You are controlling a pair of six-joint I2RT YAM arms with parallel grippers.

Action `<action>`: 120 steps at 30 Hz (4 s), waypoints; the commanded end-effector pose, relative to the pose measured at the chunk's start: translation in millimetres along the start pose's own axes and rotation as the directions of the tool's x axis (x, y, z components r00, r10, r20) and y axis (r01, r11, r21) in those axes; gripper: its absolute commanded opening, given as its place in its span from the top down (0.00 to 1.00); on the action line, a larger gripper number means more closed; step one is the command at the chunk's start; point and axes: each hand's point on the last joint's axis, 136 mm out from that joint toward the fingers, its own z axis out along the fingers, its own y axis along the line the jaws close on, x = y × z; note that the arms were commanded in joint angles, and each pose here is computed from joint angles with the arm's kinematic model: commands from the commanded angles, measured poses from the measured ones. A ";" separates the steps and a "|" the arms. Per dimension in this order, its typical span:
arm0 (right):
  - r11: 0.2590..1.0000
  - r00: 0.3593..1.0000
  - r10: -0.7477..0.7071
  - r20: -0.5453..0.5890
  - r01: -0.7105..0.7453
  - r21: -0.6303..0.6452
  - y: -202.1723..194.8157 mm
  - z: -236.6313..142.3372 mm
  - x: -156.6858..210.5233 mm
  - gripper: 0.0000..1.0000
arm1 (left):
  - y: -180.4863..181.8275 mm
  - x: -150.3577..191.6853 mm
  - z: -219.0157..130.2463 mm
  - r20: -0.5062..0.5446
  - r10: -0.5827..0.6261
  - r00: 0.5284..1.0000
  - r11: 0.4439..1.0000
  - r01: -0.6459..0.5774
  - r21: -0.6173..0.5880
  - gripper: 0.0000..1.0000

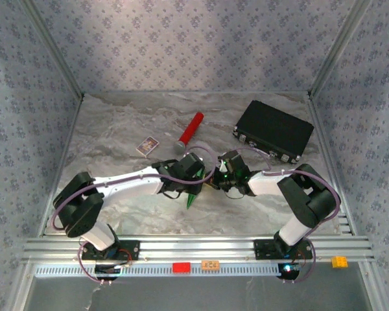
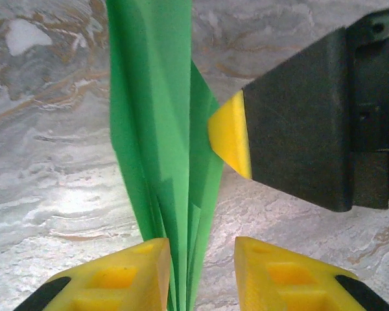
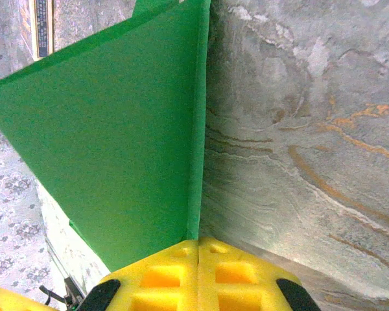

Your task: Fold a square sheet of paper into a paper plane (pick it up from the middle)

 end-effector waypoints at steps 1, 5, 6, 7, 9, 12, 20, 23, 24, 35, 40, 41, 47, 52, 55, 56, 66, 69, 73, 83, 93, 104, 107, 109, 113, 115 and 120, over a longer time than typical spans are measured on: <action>1.000 1.000 -0.016 0.006 0.016 -0.015 9.8 -3.3 -4.6 0.94 | -2.3 7.7 9.9 -0.029 -0.001 1.000 1.000 0.001 0.000 0.68; 1.000 1.000 -0.016 0.006 0.016 -0.017 10.4 -3.3 -4.6 0.94 | 3.7 10.7 17.6 -0.043 0.001 0.999 0.999 -0.003 -0.037 0.66; 1.000 1.000 -0.016 0.006 0.016 -0.016 10.2 -3.3 -4.6 0.94 | 4.7 10.8 18.9 -0.044 0.001 0.999 0.999 -0.003 -0.045 0.66; 1.000 1.000 -0.017 0.006 0.017 -0.017 10.6 -3.6 -4.6 0.94 | 5.7 11.5 20.5 -0.047 0.001 0.999 0.999 -0.004 -0.052 0.66; 1.000 1.000 -0.016 0.006 0.016 -0.017 10.4 -3.5 -4.8 0.94 | 6.8 12.7 21.9 -0.048 0.004 0.999 0.998 -0.007 -0.061 0.66; 1.000 1.000 -0.019 0.006 0.019 -0.018 11.0 -4.0 -4.4 0.94 | 8.8 14.0 24.6 -0.054 0.006 0.999 0.997 -0.010 -0.077 0.65; 1.000 1.000 -0.020 0.008 0.020 -0.021 12.1 -4.3 -4.6 0.94 | 11.0 18.9 33.3 -0.081 0.020 0.997 0.994 -0.028 -0.101 0.66; 1.000 1.000 -0.020 0.007 0.020 -0.021 12.1 -4.2 -4.4 0.94 | 14.1 18.6 34.4 -0.079 0.021 0.997 0.992 -0.031 -0.119 0.68; 1.000 1.000 -0.020 0.007 0.020 -0.021 12.1 -4.2 -4.2 0.94 | 14.4 18.5 34.3 -0.078 0.021 0.997 0.992 -0.030 -0.122 0.68; 1.000 1.000 -0.017 0.006 0.017 -0.016 10.2 -3.5 -4.3 0.94 | 15.8 14.1 30.7 -0.051 0.024 0.998 0.991 -0.030 -0.130 0.76; 1.000 1.000 -0.018 0.004 0.018 -0.015 9.8 -3.0 -3.5 0.94 | 17.7 13.2 31.6 -0.046 0.025 0.999 0.990 -0.031 -0.141 0.82; 1.000 1.000 -0.019 0.003 0.019 -0.016 10.6 -3.0 -3.5 0.94 | 18.0 12.2 31.6 -0.043 0.025 0.999 0.989 -0.031 -0.145 0.82; 1.000 1.000 -0.020 0.002 0.020 -0.020 11.6 -2.9 -3.6 0.94 | 18.0 13.0 36.6 -0.053 0.028 0.998 0.988 -0.036 -0.151 0.82; 1.000 1.000 -0.022 0.002 0.022 -0.021 11.5 -2.9 -3.4 0.94 | 16.6 12.6 37.6 -0.054 0.028 0.998 0.989 -0.036 -0.145 0.80; 1.000 1.000 -0.022 0.002 0.022 -0.021 11.6 -2.9 -3.3 0.94 | 17.0 13.5 39.3 -0.058 0.027 0.998 0.988 -0.035 -0.148 0.79; 1.000 1.000 -0.021 0.001 0.021 -0.021 11.6 -3.0 -3.3 0.94 | 17.7 13.6 40.2 -0.061 0.026 0.998 0.988 -0.035 -0.151 0.79; 0.999 1.000 -0.024 0.002 0.024 -0.021 11.9 -3.1 -3.3 0.94 | 18.1 14.0 41.2 -0.065 0.023 0.998 0.987 -0.033 -0.155 0.84; 0.999 1.000 -0.024 0.006 0.024 -0.022 12.0 -3.6 -4.1 0.93 | 19.4 13.9 41.5 -0.066 0.022 0.998 0.986 -0.032 -0.162 0.85; 1.000 1.000 -0.023 0.005 0.023 -0.019 10.8 -3.8 -3.5 0.93 | 18.8 14.7 42.5 -0.069 0.022 0.997 0.986 -0.033 -0.162 0.86; 1.000 1.000 -0.023 0.004 0.023 -0.021 11.3 -4.2 -3.3 0.93 | 19.5 16.2 46.6 -0.067 0.009 0.998 0.987 -0.020 -0.162 0.83; 0.999 1.000 -0.023 0.009 0.023 -0.022 11.5 -5.5 -3.9 0.90 | 17.5 16.1 47.6 -0.069 0.005 0.998 0.988 -0.016 -0.154 0.90; 0.998 0.998 -0.041 0.054 0.038 0.049 -2.7 -31.3 -9.1 0.78 | 31.5 17.6 25.2 -0.040 -0.126 0.991 0.967 0.113 -0.226 1.00; 0.998 0.997 -0.040 0.068 0.036 0.060 -6.9 -39.6 -9.4 0.77 | 39.3 22.0 17.1 -0.026 -0.175 0.984 0.953 0.163 -0.256 1.00; 0.997 0.996 -0.035 0.077 0.030 0.065 -10.6 -43.6 -8.8 0.77 | 41.5 24.4 14.4 -0.019 -0.202 0.979 0.947 0.190 -0.259 1.00; 0.997 0.996 -0.029 0.090 0.023 0.071 -15.1 -48.1 -8.5 0.76 | 39.1 28.5 16.6 -0.026 -0.218 0.976 0.947 0.205 -0.248 0.99; 0.997 0.995 -0.027 0.091 0.021 0.071 -16.0 -48.9 -8.5 0.76 | 38.6 29.7 18.4 -0.033 -0.219 0.975 0.945 0.204 -0.254 0.99; 0.997 0.995 -0.026 0.092 0.019 0.072 -17.4 -49.0 -7.9 0.76 | 36.9 33.1 22.7 -0.053 -0.216 0.975 0.943 0.194 -0.271 0.97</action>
